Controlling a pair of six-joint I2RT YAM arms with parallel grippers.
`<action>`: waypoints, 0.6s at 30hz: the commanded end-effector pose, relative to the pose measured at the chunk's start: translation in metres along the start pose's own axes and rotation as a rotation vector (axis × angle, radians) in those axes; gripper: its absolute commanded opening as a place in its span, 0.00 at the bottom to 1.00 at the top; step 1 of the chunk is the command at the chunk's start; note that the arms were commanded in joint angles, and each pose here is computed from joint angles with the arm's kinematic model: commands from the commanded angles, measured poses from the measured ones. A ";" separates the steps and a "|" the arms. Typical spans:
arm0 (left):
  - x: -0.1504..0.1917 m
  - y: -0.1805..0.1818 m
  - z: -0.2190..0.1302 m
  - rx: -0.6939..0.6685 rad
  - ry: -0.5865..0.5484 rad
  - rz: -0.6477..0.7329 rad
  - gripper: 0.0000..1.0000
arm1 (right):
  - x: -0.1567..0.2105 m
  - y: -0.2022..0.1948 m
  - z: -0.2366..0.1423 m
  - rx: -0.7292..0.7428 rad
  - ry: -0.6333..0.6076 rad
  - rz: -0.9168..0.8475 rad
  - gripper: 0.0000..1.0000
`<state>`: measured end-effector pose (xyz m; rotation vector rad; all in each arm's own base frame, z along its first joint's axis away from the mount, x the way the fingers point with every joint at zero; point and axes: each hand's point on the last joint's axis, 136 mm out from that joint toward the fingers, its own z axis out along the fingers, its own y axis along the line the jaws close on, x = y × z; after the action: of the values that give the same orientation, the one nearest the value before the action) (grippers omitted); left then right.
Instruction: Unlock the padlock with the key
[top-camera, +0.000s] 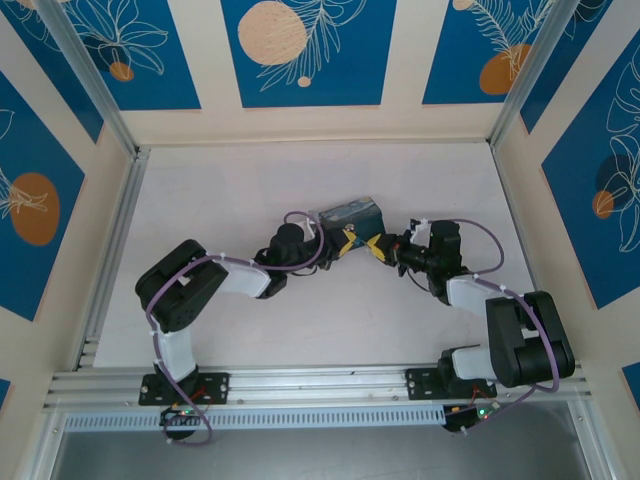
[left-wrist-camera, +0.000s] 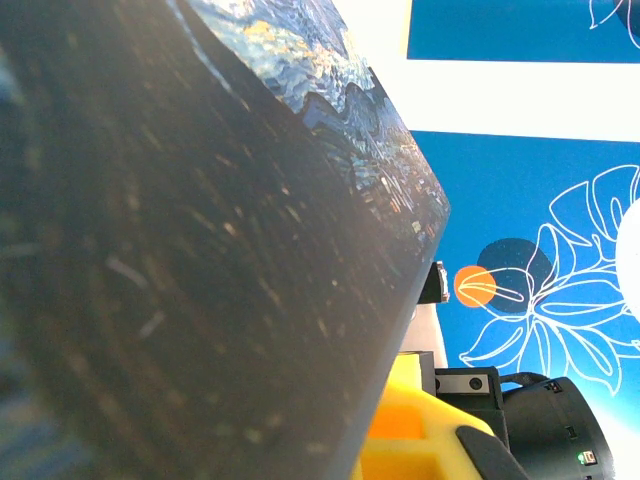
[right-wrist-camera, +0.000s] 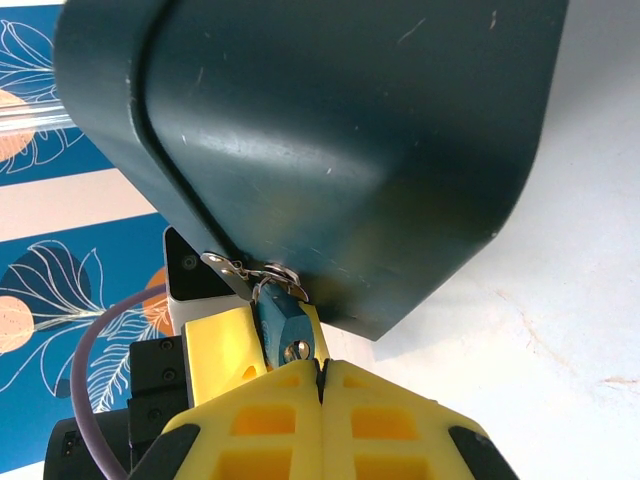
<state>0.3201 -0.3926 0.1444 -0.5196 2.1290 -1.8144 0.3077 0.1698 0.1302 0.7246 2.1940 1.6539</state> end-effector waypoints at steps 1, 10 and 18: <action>0.006 -0.030 -0.004 0.077 0.015 0.031 0.00 | -0.001 0.015 0.001 -0.020 0.004 -0.060 0.00; 0.009 -0.045 -0.002 0.104 0.032 0.016 0.00 | -0.003 0.011 0.004 0.016 0.000 -0.130 0.00; 0.013 -0.050 -0.002 0.115 0.039 0.012 0.00 | -0.006 0.010 0.010 0.000 -0.004 -0.161 0.00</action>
<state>0.3191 -0.3917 0.1472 -0.5410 2.1362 -1.8169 0.3110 0.1728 0.1295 0.6058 2.2165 1.5925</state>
